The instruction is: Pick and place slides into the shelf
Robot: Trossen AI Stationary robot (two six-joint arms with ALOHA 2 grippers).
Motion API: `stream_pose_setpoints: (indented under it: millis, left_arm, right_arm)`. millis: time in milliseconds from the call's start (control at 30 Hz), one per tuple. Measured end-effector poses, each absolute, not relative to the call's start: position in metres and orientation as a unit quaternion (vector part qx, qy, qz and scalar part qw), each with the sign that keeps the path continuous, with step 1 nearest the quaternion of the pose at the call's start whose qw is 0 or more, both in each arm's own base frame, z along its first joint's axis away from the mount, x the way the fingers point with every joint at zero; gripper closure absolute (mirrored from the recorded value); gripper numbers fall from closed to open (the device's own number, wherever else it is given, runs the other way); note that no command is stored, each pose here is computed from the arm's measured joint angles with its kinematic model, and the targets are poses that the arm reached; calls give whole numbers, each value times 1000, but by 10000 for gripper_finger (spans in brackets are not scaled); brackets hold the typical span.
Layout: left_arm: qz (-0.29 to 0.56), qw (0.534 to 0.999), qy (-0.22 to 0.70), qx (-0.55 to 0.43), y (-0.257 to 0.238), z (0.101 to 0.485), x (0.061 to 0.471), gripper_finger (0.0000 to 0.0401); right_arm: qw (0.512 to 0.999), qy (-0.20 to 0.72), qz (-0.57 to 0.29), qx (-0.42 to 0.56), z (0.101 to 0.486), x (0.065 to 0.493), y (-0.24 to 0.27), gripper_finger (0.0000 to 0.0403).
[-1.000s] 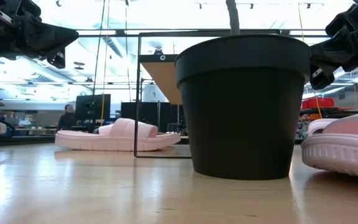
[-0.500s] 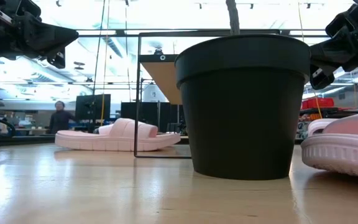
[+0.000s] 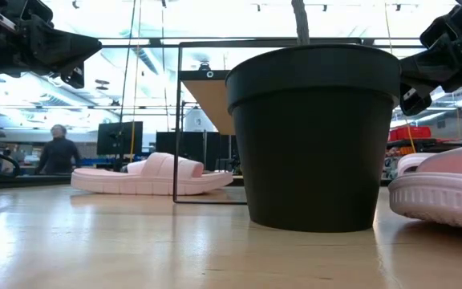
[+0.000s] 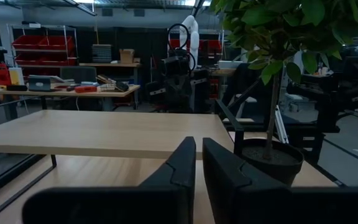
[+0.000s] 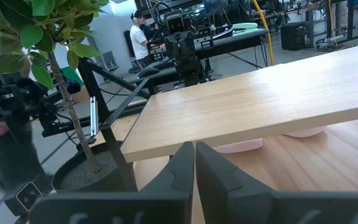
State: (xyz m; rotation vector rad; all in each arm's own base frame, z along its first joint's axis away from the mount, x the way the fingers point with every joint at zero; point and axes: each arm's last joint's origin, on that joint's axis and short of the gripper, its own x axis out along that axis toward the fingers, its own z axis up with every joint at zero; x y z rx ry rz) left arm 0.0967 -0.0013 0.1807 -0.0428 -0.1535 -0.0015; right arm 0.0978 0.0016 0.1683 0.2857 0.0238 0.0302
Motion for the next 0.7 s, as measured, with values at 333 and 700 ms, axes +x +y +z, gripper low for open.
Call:
stream_pose_setpoints:
  millis: [333, 700]
  left_arm:
    - [-1, 997, -77, -21, -1, 181, 97, 371]
    - [-1, 997, -77, -21, -1, 181, 97, 367]
  right_arm:
    - [990, 12, 15, 143, 168, 98, 2, 380]
    - [990, 12, 15, 143, 168, 98, 2, 380]
